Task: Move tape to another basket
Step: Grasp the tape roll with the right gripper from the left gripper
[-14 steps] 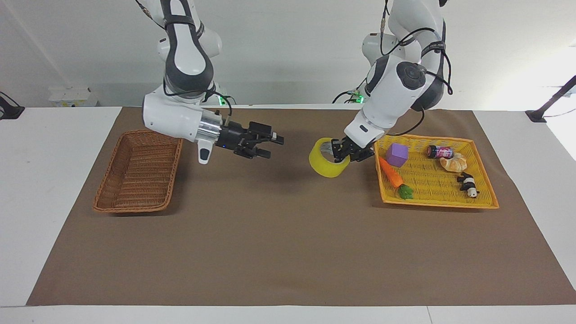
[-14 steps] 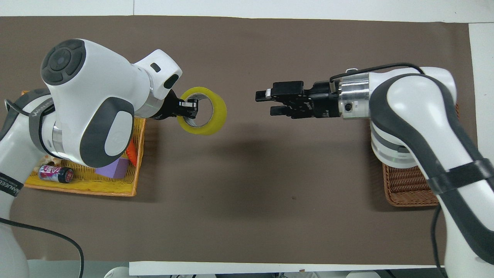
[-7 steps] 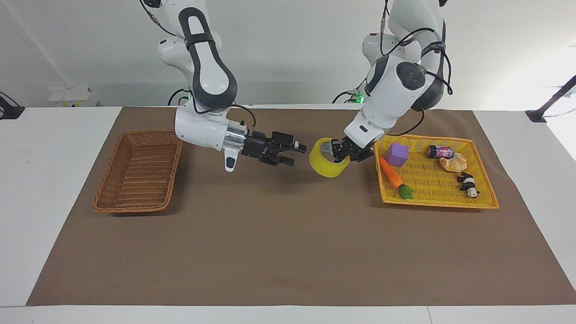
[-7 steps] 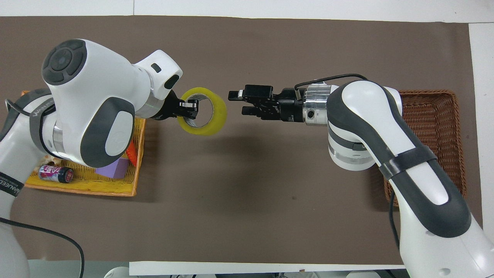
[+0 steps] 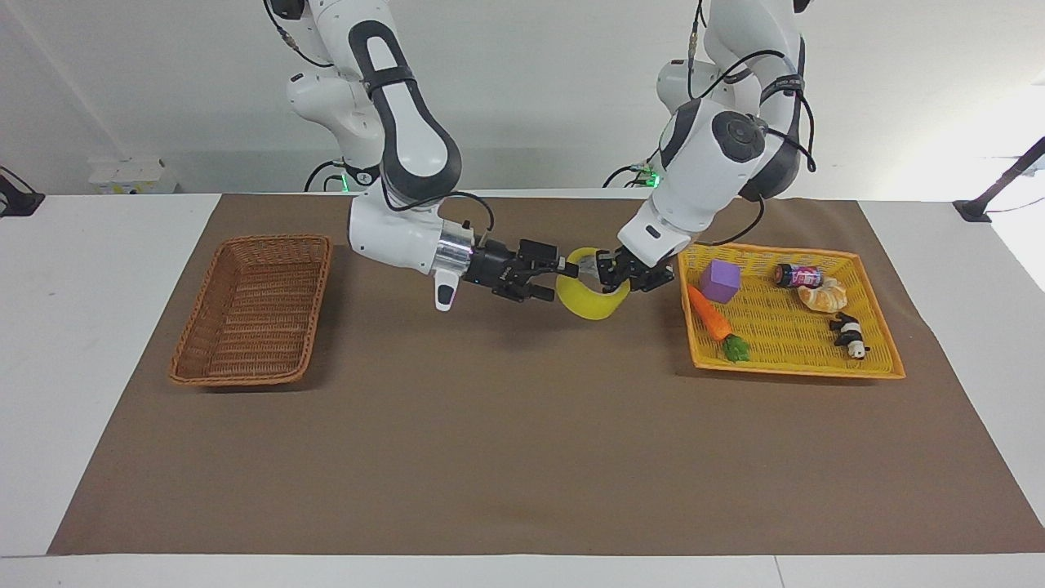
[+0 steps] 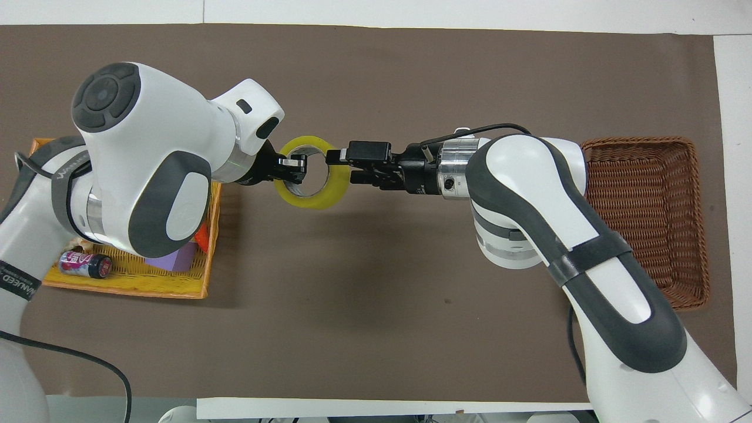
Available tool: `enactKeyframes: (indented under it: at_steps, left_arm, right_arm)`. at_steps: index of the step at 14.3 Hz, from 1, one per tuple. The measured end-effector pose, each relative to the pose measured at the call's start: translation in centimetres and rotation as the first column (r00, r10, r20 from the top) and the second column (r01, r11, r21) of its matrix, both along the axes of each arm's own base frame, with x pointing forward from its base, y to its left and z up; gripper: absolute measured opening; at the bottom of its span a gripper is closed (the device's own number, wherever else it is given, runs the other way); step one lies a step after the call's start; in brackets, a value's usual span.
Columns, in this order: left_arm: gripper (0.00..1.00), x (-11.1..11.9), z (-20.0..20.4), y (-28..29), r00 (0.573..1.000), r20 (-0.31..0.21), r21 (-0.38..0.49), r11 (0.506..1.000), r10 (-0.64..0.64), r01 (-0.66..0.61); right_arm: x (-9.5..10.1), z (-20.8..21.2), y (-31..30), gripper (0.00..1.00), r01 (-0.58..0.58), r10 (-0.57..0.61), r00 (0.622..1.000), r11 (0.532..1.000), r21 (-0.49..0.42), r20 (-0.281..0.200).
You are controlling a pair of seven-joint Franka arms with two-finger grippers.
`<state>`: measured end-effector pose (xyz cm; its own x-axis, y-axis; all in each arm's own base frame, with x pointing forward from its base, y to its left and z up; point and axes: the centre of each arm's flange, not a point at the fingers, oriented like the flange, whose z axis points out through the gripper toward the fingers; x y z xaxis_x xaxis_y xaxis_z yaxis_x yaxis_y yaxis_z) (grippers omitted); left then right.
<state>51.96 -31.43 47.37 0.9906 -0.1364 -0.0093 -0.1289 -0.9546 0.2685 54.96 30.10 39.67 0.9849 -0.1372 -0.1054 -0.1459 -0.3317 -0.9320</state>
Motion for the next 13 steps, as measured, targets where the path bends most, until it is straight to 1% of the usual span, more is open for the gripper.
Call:
enactKeyframes:
  at_steps: [2,3,4,6,7,8,9,10,13]
  left_arm:
    - [0.22,-0.01,-0.01,0.0,1.0,-0.001,0.0,1.0,0.0,0.0]
    - [0.22,-0.02,-0.02,0.0,1.0,-0.002,0.001,1.0,-0.001,0.001]
    - [0.22,-0.03,-0.02,0.0,1.0,-0.002,0.001,1.0,-0.001,0.001]
    - [0.22,-0.03,-0.02,0.0,1.0,-0.002,0.001,1.0,-0.001,0.001]
    - [0.22,-0.03,-0.02,0.0,1.0,-0.002,0.001,1.0,-0.001,0.001]
    - [0.22,-0.04,-0.06,0.01,1.0,-0.004,0.002,1.0,-0.002,0.002]
    - [0.22,-0.04,-0.31,0.01,1.0,-0.01,0.004,1.0,-0.001,0.001]
    - [0.22,-0.05,-0.41,-0.02,1.0,-0.015,0.002,1.0,-0.001,0.001]
    - [0.22,-0.09,-0.45,-0.01,1.0,-0.02,0.003,1.0,-0.001,0.001]
  right_arm:
    - [-0.06,0.0,0.12,0.98,-0.009,0.009,1.0,1.0,-0.004,0.021]
    - [-0.05,-0.01,0.11,0.92,-0.015,0.015,0.999,1.0,-0.005,0.036]
    - [-0.05,-0.01,0.1,0.92,-0.019,0.019,0.999,1.0,-0.007,0.047]
    - [-0.04,-0.02,0.08,0.78,-0.021,0.021,0.998,1.0,-0.008,0.054]
    - [-0.04,-0.02,0.08,0.77,-0.022,0.023,0.998,1.0,-0.009,0.057]
    - [-0.04,0.01,0.08,0.69,-0.026,0.027,0.998,1.0,-0.012,0.062]
    - [0.0,0.27,0.15,0.56,-0.035,0.037,0.996,0.999,-0.016,0.076]
    - [0.01,0.29,0.14,0.54,-0.042,0.044,0.996,0.999,-0.024,0.083]
    - [-0.01,0.27,0.17,0.54,-0.045,0.047,0.995,0.999,-0.026,0.084]
